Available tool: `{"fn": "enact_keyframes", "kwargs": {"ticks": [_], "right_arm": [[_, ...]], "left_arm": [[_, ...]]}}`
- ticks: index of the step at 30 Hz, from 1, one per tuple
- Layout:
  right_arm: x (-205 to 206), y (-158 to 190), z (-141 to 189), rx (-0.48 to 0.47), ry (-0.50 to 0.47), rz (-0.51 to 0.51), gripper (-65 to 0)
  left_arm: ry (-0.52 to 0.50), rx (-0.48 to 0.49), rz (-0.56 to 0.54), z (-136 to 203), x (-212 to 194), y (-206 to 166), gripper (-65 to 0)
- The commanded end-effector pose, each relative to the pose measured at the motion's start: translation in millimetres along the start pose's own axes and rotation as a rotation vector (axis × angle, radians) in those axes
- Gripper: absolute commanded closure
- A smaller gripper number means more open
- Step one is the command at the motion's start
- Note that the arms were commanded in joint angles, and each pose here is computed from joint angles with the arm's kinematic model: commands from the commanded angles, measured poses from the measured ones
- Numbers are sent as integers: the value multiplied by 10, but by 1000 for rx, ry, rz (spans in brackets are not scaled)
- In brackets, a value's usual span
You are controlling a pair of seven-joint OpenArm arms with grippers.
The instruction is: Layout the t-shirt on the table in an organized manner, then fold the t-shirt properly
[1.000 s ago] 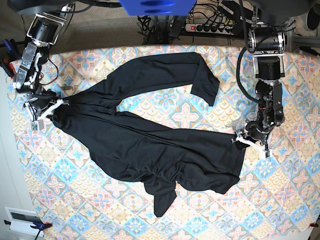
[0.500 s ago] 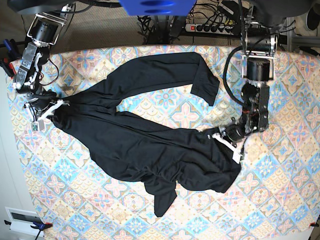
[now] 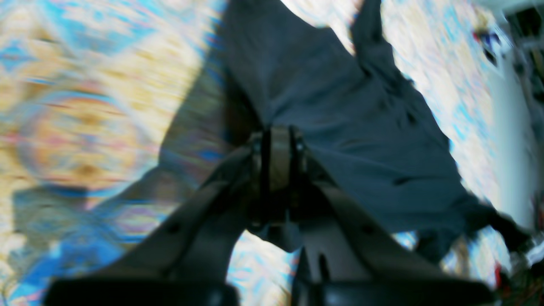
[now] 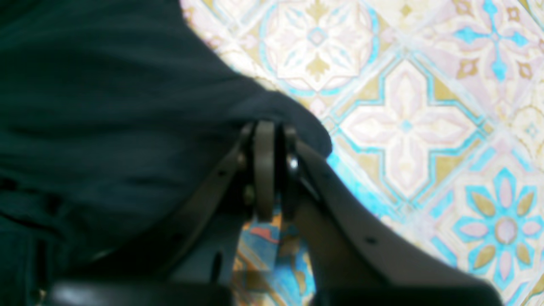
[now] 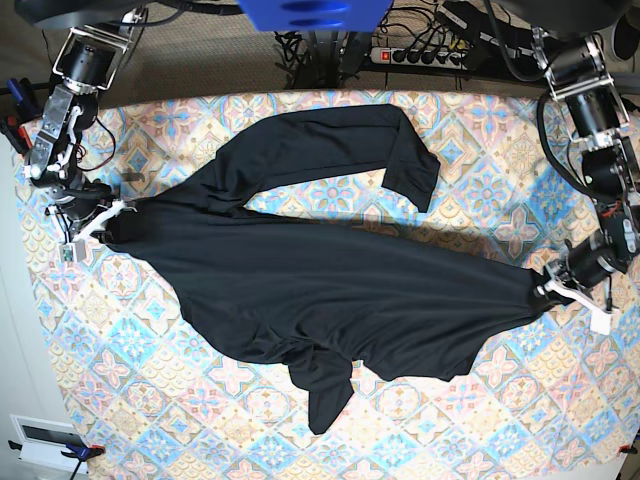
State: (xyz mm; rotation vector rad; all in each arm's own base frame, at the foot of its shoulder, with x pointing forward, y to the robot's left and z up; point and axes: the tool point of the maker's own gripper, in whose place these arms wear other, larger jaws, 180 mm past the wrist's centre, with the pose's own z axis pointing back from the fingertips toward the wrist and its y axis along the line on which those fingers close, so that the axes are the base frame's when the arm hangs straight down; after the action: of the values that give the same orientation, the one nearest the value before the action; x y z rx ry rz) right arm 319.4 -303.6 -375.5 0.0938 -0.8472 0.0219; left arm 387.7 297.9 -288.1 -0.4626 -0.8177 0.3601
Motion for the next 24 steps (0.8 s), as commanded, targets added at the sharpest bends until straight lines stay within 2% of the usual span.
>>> {"fn": "enact_keyframes", "kwargs": {"ticks": [1,6,10,13,16,19,22,24], "right_arm": [[199,-40,35,-2,-55,17,0],[156,157,-48,44,-28,57,0],[138,192,-72,53,-22,60,0],[125,173,-75,44,-16,65,0],[107,90,-79,0,9,112,0],[380,-44,-76,-69,-21,172,0],[563,-340,42,-162,-57,157,0],[617,-446,96,-190,-76,136,0]], "left_arm": [[-40,3,-1,-50,191,-28,0],[-25,114,4,-584,76,171,0],[-46,115,-62,-981,-19,-82,-4],[-118,82,-94,-1169,118,-396,-49],[-208,47,-106,-1250,340,-679,-84],[-278,61,-94,-1268,583,-843,-91],[-330,79,-70,-1273,809,-941,-93],[-342,95,-57,-1300,877,-919,-93]]}}
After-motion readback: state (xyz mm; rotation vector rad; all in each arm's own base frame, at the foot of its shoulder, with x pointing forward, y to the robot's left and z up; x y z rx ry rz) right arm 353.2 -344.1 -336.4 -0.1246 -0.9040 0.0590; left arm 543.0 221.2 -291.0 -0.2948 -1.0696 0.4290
